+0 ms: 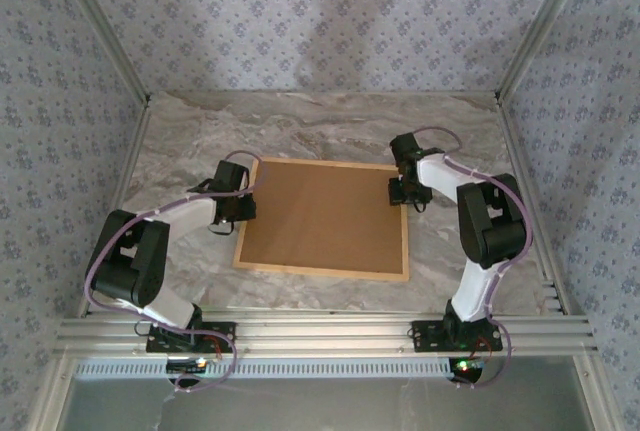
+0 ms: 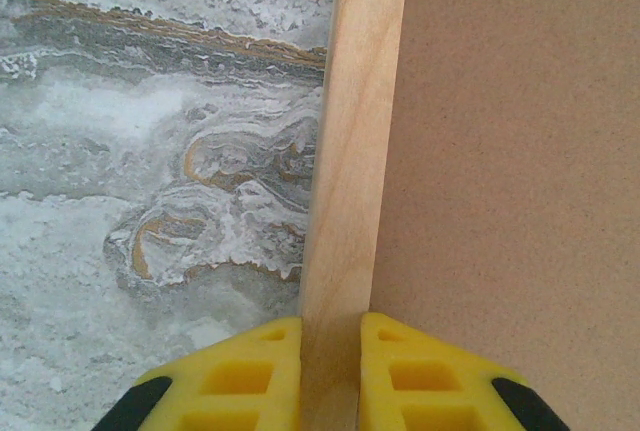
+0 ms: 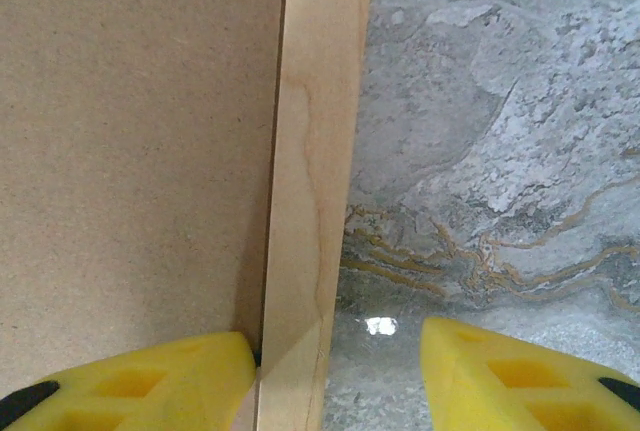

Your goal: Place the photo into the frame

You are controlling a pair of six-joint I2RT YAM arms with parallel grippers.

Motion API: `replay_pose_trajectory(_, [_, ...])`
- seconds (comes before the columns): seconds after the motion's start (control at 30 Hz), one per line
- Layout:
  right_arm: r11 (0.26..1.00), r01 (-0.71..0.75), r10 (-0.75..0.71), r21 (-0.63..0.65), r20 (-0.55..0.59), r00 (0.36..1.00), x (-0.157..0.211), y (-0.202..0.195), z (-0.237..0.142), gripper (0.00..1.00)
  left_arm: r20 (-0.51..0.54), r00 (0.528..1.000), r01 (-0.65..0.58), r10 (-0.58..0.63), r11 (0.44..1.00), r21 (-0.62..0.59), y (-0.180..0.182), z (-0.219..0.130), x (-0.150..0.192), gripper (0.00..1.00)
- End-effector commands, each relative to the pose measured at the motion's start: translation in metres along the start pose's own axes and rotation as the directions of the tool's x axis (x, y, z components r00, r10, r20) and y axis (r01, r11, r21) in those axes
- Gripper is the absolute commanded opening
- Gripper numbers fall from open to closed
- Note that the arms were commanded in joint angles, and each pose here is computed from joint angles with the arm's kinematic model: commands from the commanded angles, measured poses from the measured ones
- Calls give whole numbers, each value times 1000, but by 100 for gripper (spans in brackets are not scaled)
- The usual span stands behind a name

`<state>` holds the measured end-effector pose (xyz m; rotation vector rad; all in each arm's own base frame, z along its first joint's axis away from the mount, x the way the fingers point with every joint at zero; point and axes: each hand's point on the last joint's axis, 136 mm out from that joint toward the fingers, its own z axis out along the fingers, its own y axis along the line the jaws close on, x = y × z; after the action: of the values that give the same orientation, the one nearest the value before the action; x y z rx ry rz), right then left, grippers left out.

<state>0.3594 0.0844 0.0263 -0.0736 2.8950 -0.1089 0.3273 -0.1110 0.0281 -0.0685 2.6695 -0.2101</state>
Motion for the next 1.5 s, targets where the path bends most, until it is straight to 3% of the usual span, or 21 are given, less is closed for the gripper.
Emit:
replay_pose_trajectory(0.0, [989, 35, -44, -141, -61, 997, 15, 45, 18, 55, -181, 983, -16, 15, 1000, -1, 5, 17, 55, 17])
replay_pose_trajectory(0.23, [989, 42, -52, -144, -68, 996, 15, 46, 17, 55, -175, 984, -15, 15, 1000, 1, 5, 16, 53, 17])
replay_pose_trajectory(0.47, [993, 30, -37, -117, -58, 998, 18, 25, -12, 58, -173, 985, -15, 13, 1000, -10, 7, 15, 53, 18])
replay_pose_trajectory(0.67, [992, -37, 27, -121, -82, 996, 46, 1, -33, 59, -161, 987, -16, 12, 1000, -25, 10, 11, 51, 19])
replay_pose_trajectory(1.13, [988, -77, 51, -137, -190, 981, 115, 1, -43, 53, -158, 987, -20, 15, 999, -30, 10, 10, 49, 18])
replay_pose_trajectory(1.47, [986, -81, 50, -148, -199, 979, 121, 4, -36, 49, -158, 987, -16, 12, 1000, -24, 9, 12, 49, 19])
